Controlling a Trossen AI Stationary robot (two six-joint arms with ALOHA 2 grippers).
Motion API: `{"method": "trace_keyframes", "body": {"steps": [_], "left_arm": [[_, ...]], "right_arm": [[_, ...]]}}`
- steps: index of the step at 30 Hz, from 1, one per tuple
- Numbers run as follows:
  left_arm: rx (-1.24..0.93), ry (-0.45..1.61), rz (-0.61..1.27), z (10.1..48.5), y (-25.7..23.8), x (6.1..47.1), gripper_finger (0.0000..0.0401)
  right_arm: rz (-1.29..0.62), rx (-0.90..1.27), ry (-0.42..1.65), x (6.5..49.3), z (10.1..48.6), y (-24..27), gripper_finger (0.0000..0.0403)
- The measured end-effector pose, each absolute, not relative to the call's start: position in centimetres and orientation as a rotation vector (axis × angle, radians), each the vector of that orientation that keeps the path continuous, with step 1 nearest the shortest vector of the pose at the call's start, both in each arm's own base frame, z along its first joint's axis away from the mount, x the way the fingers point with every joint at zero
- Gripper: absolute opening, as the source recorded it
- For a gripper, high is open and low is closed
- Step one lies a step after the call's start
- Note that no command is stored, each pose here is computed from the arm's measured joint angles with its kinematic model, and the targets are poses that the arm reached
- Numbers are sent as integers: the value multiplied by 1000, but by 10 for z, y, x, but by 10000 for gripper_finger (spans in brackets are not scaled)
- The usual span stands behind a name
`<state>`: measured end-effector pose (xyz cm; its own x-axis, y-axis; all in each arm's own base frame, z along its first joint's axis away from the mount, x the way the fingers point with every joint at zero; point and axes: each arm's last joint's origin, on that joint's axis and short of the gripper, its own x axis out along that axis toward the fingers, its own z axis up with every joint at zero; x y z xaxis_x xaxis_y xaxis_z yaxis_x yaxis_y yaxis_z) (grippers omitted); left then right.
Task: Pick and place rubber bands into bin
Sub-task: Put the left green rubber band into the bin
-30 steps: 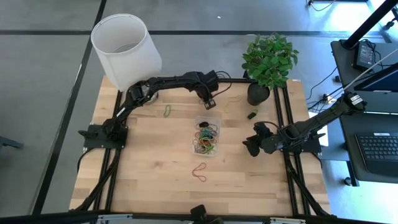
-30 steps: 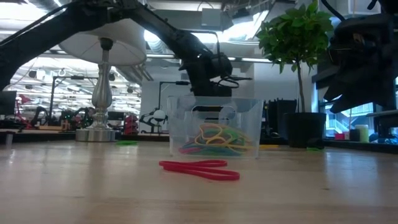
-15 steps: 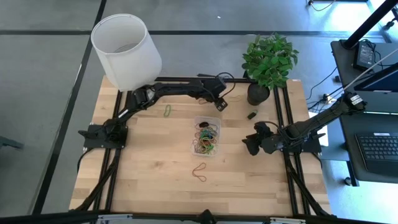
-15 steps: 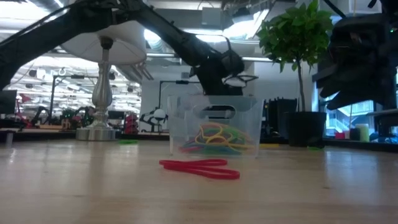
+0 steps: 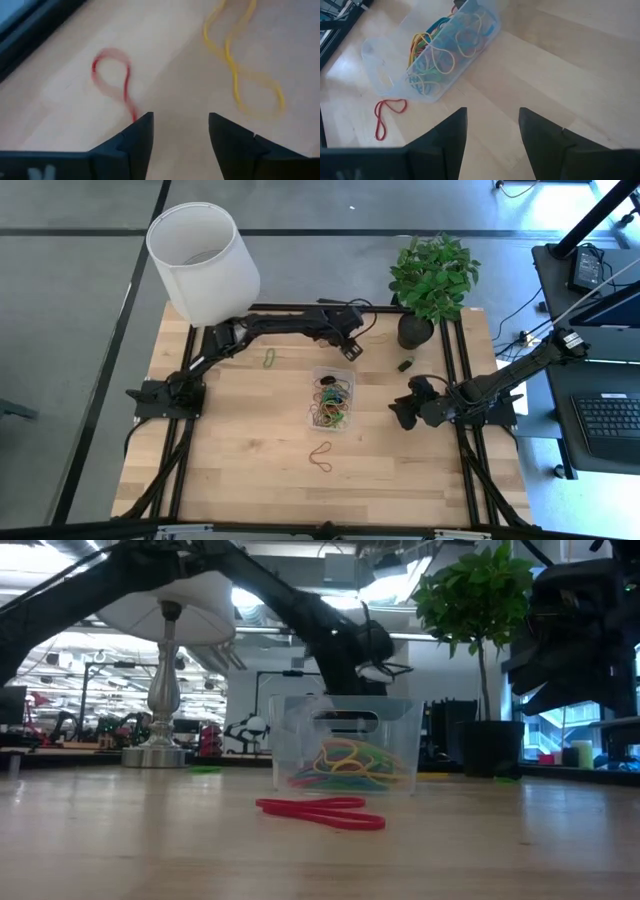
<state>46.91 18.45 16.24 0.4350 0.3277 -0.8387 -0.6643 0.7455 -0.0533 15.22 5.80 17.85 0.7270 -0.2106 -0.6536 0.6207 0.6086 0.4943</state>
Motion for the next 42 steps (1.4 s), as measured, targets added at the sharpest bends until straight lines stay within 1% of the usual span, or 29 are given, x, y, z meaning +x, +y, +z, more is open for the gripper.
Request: {"method": "trace_keyframes", "body": {"steps": [3, 8, 11, 13, 16, 19, 24, 29, 33, 36, 40, 42], "left_arm": [[-377, 966, 638, 184, 179, 462, 162], [-338, 1022, 704, 223, 177, 439, 122], [-345, 1081, 758, 235, 184, 422, 102], [-378, 1157, 797, 235, 189, 408, 93], [-382, 1212, 857, 238, 194, 397, 84], [-363, 1235, 909, 239, 183, 389, 78], [-412, 1293, 953, 219, 159, 357, 69], [-541, 1296, 1052, 197, 140, 315, 73], [-602, 1342, 1119, 177, 131, 292, 91], [-630, 1361, 1147, 162, 127, 283, 114], [-691, 1287, 1146, 144, 125, 281, 147], [-723, 1253, 1152, 138, 125, 279, 154]], "right_arm": [[-505, 757, 589, 152, 179, 58, 182], [-507, 739, 602, 152, 177, 58, 182], [-492, 704, 609, 152, 178, 58, 182], [-491, 699, 610, 152, 178, 58, 182], [-492, 692, 614, 152, 177, 58, 182], [-494, 686, 619, 151, 177, 57, 182], [-485, 665, 623, 151, 177, 57, 182], [-476, 639, 628, 151, 177, 58, 182], [-467, 617, 632, 151, 177, 58, 182], [-467, 617, 632, 151, 177, 58, 182], [-469, 625, 629, 151, 177, 58, 182], [-472, 635, 627, 151, 177, 58, 182]]}}
